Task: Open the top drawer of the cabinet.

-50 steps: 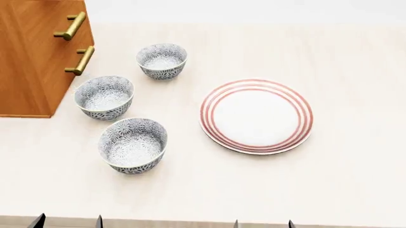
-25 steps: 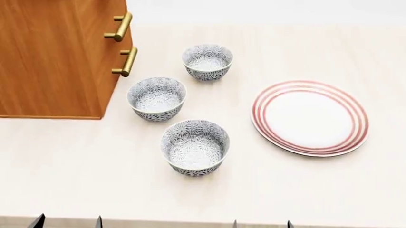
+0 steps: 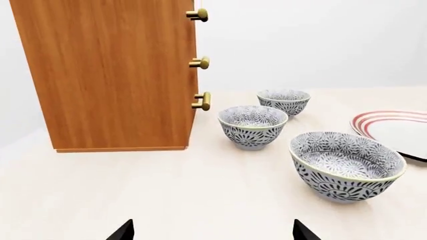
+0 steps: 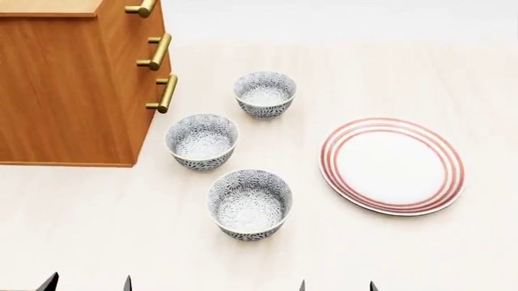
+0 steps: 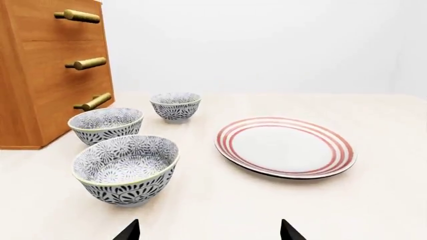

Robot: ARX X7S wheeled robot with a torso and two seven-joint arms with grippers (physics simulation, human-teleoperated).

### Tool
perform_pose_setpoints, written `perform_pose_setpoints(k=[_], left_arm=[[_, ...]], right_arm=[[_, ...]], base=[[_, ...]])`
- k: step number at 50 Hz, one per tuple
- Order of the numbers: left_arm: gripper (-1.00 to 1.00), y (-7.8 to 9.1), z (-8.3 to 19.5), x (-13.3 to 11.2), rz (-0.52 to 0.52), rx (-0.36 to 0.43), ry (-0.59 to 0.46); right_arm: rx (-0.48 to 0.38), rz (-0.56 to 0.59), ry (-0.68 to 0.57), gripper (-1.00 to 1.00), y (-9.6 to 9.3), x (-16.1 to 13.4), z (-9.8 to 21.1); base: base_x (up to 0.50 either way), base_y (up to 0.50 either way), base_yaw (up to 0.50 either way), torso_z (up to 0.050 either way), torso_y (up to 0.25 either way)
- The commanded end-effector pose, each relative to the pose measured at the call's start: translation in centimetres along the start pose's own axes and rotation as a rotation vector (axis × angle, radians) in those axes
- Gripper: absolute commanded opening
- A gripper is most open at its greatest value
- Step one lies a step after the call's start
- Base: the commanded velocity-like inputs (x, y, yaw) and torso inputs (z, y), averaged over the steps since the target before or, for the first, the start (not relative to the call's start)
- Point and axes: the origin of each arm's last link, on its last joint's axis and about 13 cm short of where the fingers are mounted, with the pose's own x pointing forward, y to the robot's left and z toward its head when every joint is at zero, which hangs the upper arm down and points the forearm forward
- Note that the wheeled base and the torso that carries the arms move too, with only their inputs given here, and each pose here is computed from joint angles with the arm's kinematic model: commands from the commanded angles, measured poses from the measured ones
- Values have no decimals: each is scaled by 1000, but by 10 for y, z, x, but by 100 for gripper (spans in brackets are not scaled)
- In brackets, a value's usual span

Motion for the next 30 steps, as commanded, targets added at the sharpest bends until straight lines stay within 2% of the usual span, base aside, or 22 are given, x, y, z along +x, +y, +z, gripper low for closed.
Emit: perform_pose_setpoints(k=[1, 17, 25, 26, 27, 28, 29, 30], left_arm=[[100, 0, -1, 0, 2, 1, 2], [100, 0, 0, 0, 4, 2, 0], [100, 0, 1, 1, -6, 3, -27], [100, 1, 5, 2, 3, 9, 20], [100, 1, 17, 1, -16, -35, 26], [100, 3, 40, 1, -23, -54, 29], [100, 4, 46, 0, -24, -48, 40], [100, 6, 65, 0, -35, -94, 49]], right_arm=[[0, -2, 2, 100, 0, 0, 0], [-1, -3, 1, 100, 0, 0, 0], [-25, -6, -11, 100, 0, 0, 1], [-19, -12, 20, 100, 1, 1, 3], [31, 11, 43, 100, 3, 4, 9], [18, 16, 26, 100, 5, 5, 24], [7, 15, 7, 100, 5, 5, 38], [34, 30, -25, 100, 5, 6, 63]], base=[[0, 0, 0, 50, 10], [0, 0, 0, 50, 10], [0, 0, 0, 0, 0], [0, 0, 0, 0, 0], [0, 0, 0, 0, 0], [0, 0, 0, 0, 0], [0, 0, 0, 0, 0], [0, 0, 0, 0, 0]])
